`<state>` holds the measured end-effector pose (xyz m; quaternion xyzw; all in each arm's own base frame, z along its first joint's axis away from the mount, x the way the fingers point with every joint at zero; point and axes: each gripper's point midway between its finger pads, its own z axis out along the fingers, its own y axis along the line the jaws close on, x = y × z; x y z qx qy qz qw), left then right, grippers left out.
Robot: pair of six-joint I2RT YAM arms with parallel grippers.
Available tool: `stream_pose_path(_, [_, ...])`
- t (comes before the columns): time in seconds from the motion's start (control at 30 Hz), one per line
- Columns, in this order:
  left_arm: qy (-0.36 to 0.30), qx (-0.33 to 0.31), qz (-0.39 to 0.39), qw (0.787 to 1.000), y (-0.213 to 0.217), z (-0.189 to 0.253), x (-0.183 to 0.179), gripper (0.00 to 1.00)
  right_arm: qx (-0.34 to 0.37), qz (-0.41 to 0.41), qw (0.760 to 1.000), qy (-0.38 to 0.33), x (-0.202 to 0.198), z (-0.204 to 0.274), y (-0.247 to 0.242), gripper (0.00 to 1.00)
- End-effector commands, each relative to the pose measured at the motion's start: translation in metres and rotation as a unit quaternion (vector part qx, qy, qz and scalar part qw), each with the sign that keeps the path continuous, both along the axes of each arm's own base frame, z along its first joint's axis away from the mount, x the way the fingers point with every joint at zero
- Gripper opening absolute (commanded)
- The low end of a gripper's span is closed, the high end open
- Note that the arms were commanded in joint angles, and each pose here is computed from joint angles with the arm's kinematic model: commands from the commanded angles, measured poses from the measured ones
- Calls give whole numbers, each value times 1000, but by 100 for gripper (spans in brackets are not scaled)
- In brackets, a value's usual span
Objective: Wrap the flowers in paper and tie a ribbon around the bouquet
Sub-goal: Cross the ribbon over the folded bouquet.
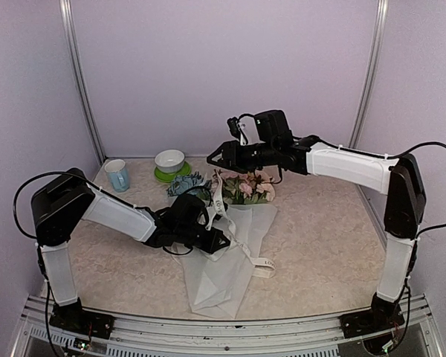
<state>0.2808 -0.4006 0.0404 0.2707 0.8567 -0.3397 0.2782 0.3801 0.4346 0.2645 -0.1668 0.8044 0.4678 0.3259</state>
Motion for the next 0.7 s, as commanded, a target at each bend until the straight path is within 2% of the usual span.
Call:
stream_pose_path(0.0, [-11, -10, 8, 1000, 0, 13, 0, 0, -75, 11, 997, 31, -4, -25, -3, 62])
stream_pose_path(0.07, [-11, -9, 11, 1000, 1, 13, 0, 0, -100, -5, 994, 32, -6, -31, -17, 66])
stream_pose_path(0.2, [-10, -11, 10, 1000, 0, 13, -1, 0, -109, -23, 993, 49, -19, -43, -48, 67])
stream_pose_path(0.27, [-11, -13, 9, 1000, -1, 15, 0, 0, -109, -20, 992, 57, -28, -55, -56, 62])
stream_pose_path(0.4, [-12, -15, 7, 1000, -5, 18, 2, 0, -118, 10, 988, 97, -52, -90, -62, 43])
stream_pose_path(0.47, [-15, -12, 9, 1000, -4, 19, 3, 0, -115, 30, 986, 113, -66, -106, -61, 38])
stream_pose_path(0.67, [-11, -11, 9, 1000, -4, 16, 2, 0, -152, 56, 975, 153, -96, -151, -59, 40])
